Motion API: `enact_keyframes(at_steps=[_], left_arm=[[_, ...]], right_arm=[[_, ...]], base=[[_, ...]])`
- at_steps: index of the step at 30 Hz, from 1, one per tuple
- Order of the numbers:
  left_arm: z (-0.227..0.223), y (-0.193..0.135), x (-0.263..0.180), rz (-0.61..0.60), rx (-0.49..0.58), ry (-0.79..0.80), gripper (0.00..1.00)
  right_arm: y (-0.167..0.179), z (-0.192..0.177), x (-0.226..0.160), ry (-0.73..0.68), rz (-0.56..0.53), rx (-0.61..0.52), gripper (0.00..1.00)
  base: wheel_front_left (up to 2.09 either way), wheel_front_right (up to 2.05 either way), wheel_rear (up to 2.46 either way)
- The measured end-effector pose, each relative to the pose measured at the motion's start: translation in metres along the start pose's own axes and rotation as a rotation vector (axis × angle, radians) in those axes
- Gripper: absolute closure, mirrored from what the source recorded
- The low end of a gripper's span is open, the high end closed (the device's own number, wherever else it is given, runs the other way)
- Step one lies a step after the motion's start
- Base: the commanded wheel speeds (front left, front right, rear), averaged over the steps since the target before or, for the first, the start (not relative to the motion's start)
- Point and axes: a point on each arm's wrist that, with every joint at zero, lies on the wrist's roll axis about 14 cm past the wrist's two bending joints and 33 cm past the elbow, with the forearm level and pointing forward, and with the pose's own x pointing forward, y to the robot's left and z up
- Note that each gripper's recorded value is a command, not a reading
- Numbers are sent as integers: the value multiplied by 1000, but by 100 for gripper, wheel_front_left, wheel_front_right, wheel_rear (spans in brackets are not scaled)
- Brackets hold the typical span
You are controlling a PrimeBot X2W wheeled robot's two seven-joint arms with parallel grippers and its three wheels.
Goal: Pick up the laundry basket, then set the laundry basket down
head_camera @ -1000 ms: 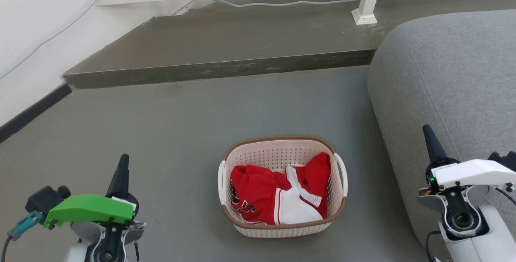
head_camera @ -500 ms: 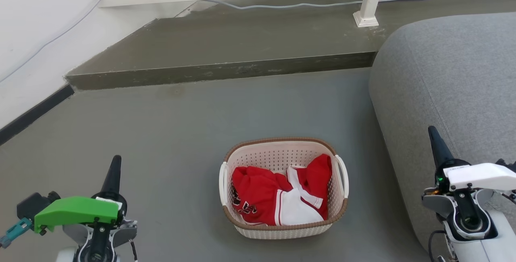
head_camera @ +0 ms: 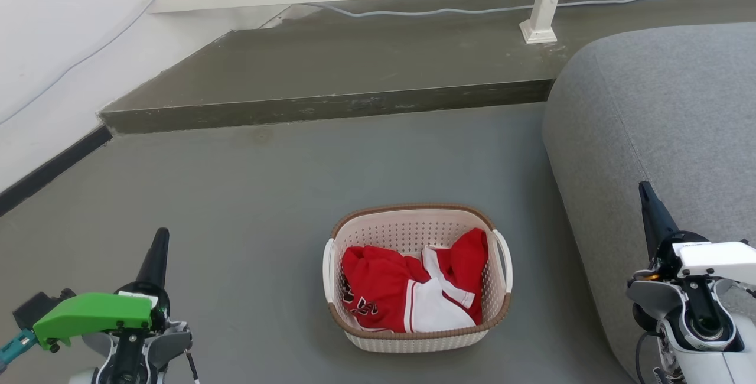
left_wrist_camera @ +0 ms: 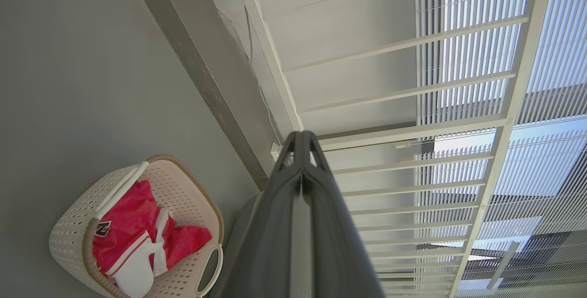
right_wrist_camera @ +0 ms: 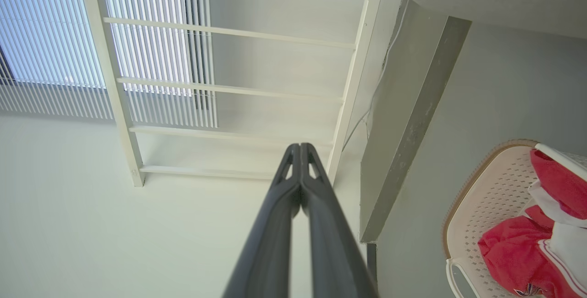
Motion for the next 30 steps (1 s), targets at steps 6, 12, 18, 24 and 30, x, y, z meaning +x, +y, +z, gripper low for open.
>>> enact_keyframes(at_steps=[6,12,18,24,30], left_arm=[[6,-2,-2,-11,-62,-15,100],[10,-1,-4,-15,-123,-18,100],[14,-2,-5,-21,-158,-27,100],[14,-2,-5,-21,-159,-28,100],[14,-2,-5,-21,-159,-28,100]], right_arm=[[2,2,-2,-1,16,64,100],[1,3,-4,-4,19,130,100],[4,6,-4,-15,28,164,100],[4,6,-4,-15,29,164,100],[4,6,-4,-15,29,164,100]], base=[[0,0,0],[0,0,0],[0,0,0],[0,0,0],[0,0,0]])
